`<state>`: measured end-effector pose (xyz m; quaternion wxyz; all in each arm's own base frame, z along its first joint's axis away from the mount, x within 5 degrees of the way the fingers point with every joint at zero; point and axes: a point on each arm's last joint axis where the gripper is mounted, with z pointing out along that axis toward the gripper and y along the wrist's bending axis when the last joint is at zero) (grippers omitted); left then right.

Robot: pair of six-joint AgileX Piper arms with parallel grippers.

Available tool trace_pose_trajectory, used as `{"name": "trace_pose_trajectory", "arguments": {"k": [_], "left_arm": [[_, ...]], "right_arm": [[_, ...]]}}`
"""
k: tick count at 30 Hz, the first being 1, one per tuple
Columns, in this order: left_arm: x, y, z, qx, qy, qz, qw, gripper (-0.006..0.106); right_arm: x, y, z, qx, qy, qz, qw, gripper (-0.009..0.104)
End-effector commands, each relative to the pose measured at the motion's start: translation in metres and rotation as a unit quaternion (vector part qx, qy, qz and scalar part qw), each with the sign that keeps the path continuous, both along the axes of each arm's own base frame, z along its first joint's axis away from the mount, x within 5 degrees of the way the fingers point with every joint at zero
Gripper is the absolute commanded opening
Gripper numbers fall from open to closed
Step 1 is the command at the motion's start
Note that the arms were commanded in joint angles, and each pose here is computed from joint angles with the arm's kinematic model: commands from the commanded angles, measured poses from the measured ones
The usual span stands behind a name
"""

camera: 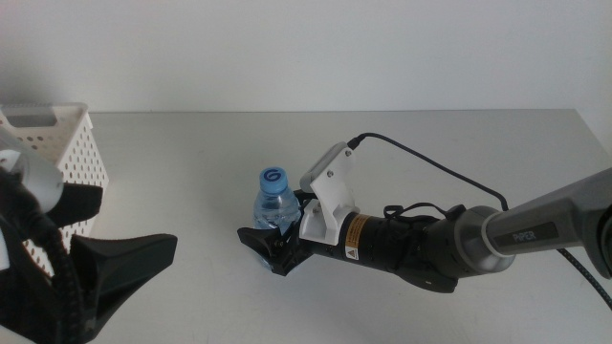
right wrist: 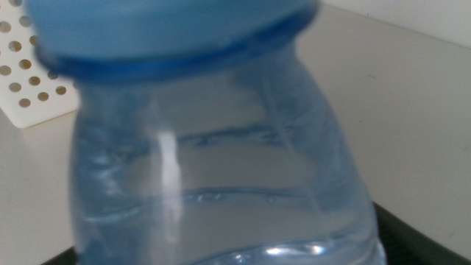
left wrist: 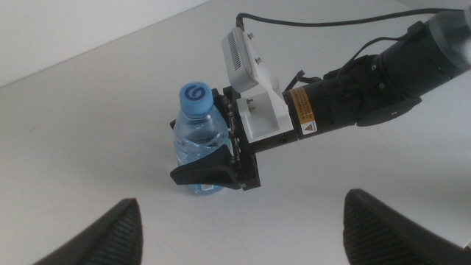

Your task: Use arms to grab the bottles and put them into the dustbin to the left of the table.

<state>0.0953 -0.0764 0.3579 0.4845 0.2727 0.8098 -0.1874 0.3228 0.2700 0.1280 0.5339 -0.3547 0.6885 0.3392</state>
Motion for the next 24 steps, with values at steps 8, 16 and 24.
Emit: {"name": "trace_pose_trajectory", "arguments": {"k": [8,16,24], "left_arm": [[0.001,-0.002,0.013,-0.034,-0.029,0.001,0.999,0.093],[0.001,-0.002,0.013,-0.034,-0.029,0.001,0.999,0.093],[0.001,-0.002,0.013,-0.034,-0.029,0.001,0.999,0.093]], "right_arm": [[-0.031,-0.018,0.070,0.011,-0.046,0.019,0.999,0.094],[-0.088,-0.071,0.119,-0.010,-0.041,-0.029,0.999,0.094],[-0.128,-0.118,0.171,-0.019,-0.016,-0.129,0.991,0.094]]}}
